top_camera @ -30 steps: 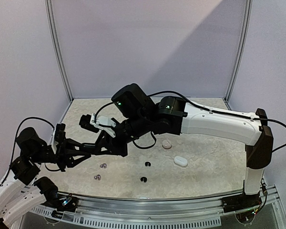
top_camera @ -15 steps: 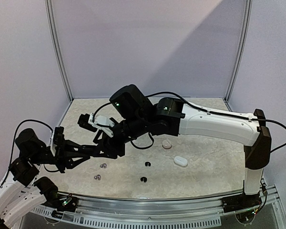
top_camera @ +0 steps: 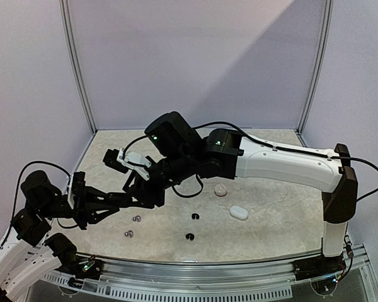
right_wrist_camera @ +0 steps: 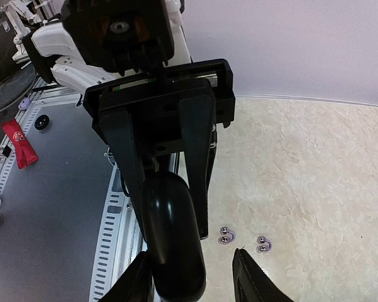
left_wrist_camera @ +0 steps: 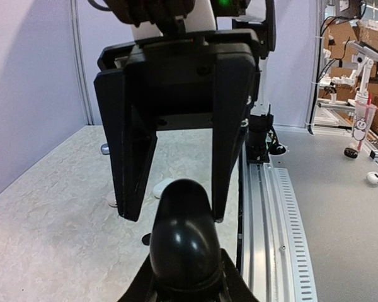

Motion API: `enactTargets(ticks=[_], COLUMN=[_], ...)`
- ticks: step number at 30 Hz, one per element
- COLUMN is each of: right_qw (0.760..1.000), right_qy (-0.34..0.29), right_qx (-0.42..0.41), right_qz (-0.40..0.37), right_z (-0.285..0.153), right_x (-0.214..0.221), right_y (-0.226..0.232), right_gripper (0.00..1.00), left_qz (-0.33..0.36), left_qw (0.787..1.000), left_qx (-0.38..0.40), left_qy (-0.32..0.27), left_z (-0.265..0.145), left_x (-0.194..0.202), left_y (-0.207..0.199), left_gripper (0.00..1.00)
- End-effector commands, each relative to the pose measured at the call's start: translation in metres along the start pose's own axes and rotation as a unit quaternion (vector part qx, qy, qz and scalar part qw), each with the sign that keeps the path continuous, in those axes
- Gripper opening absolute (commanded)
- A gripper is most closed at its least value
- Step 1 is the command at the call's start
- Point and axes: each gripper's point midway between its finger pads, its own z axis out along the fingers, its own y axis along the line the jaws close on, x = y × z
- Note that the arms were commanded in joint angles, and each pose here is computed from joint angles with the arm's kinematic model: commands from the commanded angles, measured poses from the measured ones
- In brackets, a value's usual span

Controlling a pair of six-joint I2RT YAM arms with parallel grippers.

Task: Insert the wireless bluetooth earbuds into the charging case
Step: Open the charging case at the center of the board.

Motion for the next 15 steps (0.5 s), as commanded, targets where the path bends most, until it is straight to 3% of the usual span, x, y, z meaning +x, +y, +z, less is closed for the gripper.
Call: enactTargets(ticks=[1,15], right_qw=[0.999,0.998], right_qy=[-0.022,-0.018], right_qx=[0.030,0.031], right_qz=[0.020,0.058], right_z=[-0.004,-0.001], right_x=[-0.012,-0.006], right_y=[-0.027,-0.042], right_gripper=[0.43,0.41], left_qz=[0.006,0.014], left_qw=[1.000,1.000], left_qx=[0.021,0.020], left_qy=[0.004,0.004], left_z=[-0.002,-0.002], left_x=[0.001,0.001], left_y=[-0.009,-0.010], left_gripper=[0.00,0.00])
